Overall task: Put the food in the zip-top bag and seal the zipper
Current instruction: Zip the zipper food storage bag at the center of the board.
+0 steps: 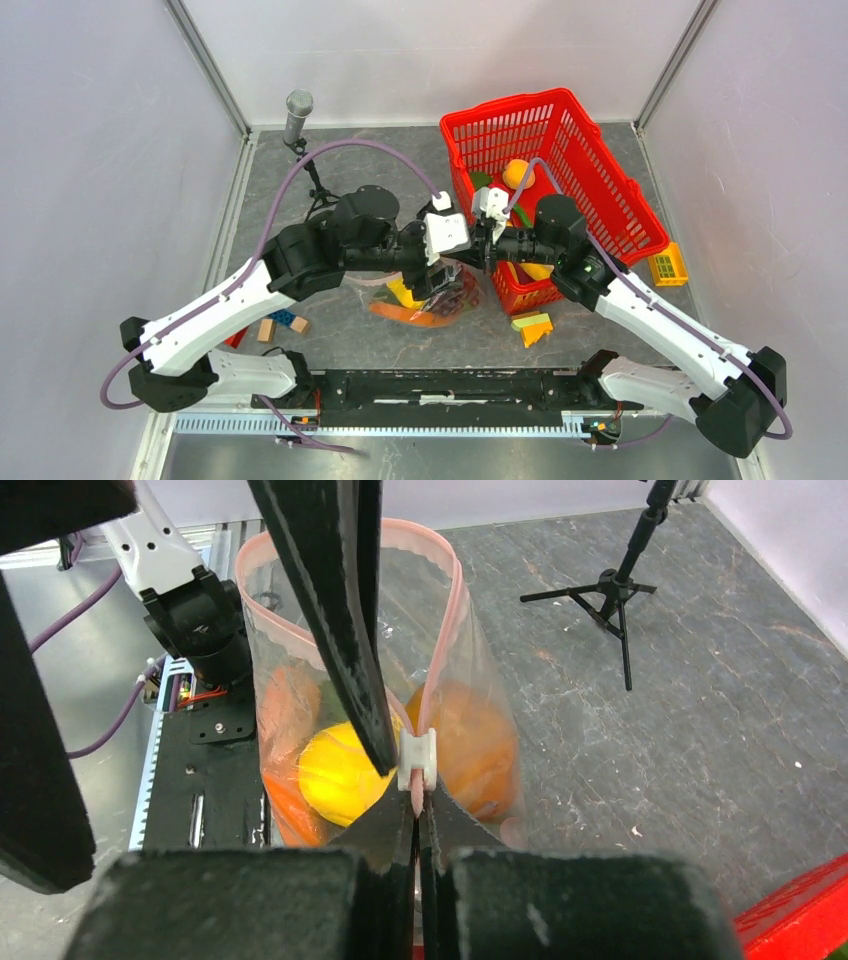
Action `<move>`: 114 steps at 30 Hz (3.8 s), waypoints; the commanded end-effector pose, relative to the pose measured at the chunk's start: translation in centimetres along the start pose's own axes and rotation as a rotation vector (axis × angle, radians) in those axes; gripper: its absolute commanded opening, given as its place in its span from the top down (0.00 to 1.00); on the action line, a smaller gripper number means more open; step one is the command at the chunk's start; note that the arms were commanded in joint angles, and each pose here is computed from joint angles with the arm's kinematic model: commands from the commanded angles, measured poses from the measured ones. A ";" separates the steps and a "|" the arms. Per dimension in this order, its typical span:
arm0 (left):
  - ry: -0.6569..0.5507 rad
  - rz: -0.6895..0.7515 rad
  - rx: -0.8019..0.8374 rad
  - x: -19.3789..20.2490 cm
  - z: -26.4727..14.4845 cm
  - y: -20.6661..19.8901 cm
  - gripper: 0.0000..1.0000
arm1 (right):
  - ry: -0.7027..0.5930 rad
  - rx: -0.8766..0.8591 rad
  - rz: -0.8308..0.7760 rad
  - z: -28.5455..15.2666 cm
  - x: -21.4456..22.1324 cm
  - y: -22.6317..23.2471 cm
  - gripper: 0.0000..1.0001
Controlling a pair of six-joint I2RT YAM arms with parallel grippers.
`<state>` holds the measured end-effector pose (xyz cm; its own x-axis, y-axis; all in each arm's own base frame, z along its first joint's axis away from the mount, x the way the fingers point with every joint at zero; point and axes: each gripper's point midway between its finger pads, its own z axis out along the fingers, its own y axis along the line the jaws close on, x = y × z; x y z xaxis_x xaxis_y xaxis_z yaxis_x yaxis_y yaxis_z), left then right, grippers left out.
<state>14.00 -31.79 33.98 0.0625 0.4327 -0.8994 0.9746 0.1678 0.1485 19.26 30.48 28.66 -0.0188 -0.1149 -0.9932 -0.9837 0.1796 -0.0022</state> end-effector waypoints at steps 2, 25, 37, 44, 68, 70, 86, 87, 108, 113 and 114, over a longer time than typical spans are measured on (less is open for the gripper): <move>-0.078 0.130 0.037 -2.5 -1.0 0.1 0.28 | -0.041 -0.017 -0.086 -0.4 -2.4 0.8 1.00; -0.022 0.106 0.134 0.1 -0.9 2.1 0.44 | -0.023 -0.082 -0.131 0.0 -1.7 2.4 1.00; 0.021 0.074 0.139 1.1 -0.1 2.3 0.87 | -0.015 -0.062 -0.132 0.0 -1.7 2.0 1.00; 0.014 0.064 0.120 1.4 -0.5 2.3 0.98 | -0.016 -0.028 -0.130 -0.1 -1.4 1.5 1.00; 0.117 -0.057 -0.147 7.3 -5.6 3.9 0.98 | -0.010 0.260 -0.083 -2.2 -1.8 -2.3 1.00; 0.130 -0.061 -0.189 7.7 -6.5 4.2 0.98 | -0.021 0.289 -0.076 -2.4 -2.0 -2.7 1.00; 0.059 -0.065 -0.171 6.9 -7.4 3.0 0.98 | -0.068 0.136 -0.115 -1.2 -3.2 -0.6 0.93; 0.053 -0.064 -0.156 6.6 -7.1 2.9 0.98 | -0.056 0.106 -0.125 -1.0 -3.1 -0.2 0.89; 0.009 -0.049 -0.084 5.2 -5.7 2.6 0.98 | 0.085 -0.202 -0.208 2.7 -2.2 2.6 0.30; 0.001 -0.049 -0.085 5.1 -5.8 2.5 0.98 | 0.112 -0.218 -0.195 3.7 -1.3 3.0 0.53; 0.000 -0.048 -0.087 5.1 -5.9 2.5 0.98 | 0.108 -0.216 -0.196 3.7 -1.3 3.0 0.59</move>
<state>15.51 -23.26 29.53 -0.0210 0.5010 -0.8652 0.9562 0.2629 0.1291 17.23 34.17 27.94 0.1349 -0.2663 -0.9544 -0.9907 -0.0512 -0.1257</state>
